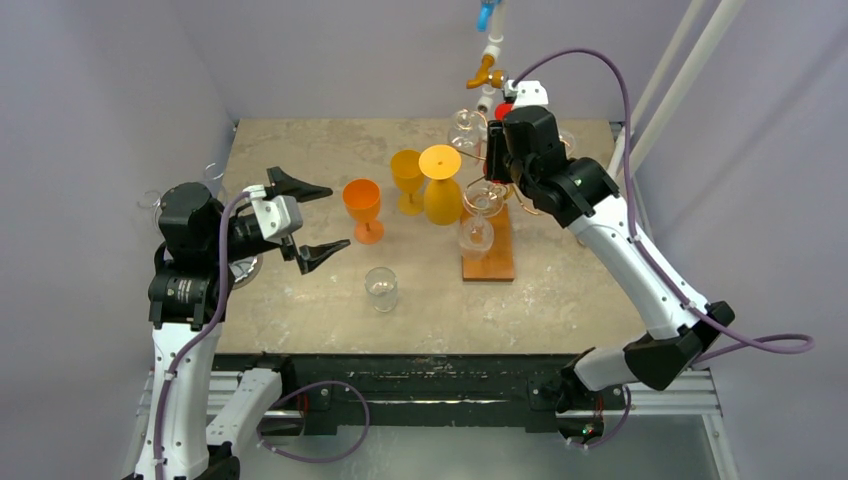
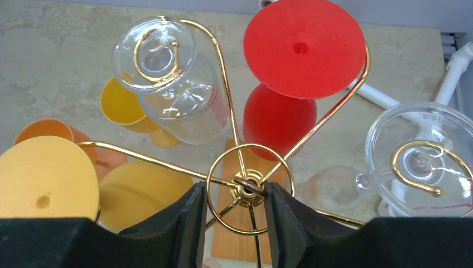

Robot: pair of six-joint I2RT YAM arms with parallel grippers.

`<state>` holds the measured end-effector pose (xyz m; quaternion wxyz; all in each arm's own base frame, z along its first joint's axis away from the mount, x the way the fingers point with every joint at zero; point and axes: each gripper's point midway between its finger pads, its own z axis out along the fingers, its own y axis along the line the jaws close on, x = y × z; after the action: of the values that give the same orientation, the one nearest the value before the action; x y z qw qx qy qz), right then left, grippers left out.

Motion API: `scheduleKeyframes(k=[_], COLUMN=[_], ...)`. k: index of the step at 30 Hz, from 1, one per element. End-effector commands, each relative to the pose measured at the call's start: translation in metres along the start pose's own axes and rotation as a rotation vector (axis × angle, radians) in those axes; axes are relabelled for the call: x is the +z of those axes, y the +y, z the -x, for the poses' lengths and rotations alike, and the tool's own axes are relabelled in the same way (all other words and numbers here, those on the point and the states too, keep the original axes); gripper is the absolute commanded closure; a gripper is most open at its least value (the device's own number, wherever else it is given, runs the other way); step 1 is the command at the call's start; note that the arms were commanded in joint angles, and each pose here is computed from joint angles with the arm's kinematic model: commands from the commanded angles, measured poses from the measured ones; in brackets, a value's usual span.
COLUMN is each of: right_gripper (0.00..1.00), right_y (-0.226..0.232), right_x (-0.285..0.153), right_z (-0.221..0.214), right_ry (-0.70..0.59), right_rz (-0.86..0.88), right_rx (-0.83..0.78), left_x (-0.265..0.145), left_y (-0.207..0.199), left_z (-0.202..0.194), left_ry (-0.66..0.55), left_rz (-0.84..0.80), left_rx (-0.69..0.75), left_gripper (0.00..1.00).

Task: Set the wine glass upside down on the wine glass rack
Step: Adjust the wine rack at the center of the board.

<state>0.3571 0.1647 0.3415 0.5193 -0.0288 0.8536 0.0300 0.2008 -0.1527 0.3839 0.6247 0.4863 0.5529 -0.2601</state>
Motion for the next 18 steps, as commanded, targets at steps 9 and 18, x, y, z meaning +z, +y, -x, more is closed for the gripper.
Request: scheduleKeyframes(k=[9,18], right_gripper=[1.0,1.0], right_y=[-0.019,-0.009], right_x=[-0.011,-0.019], right_z=[0.0,-0.003], right_ry=[-0.098,-0.105], right_rz=[-0.147,-0.143], right_rx=[0.206,0.208], left_x=[-0.003,-0.004], left_y=[0.0,-0.002], left_z=[0.016,0.016], left_ry=[-0.033,-0.032], left_rz=[0.002,-0.001], left_rx=[0.053,0.06], left_gripper=[0.11,0.11])
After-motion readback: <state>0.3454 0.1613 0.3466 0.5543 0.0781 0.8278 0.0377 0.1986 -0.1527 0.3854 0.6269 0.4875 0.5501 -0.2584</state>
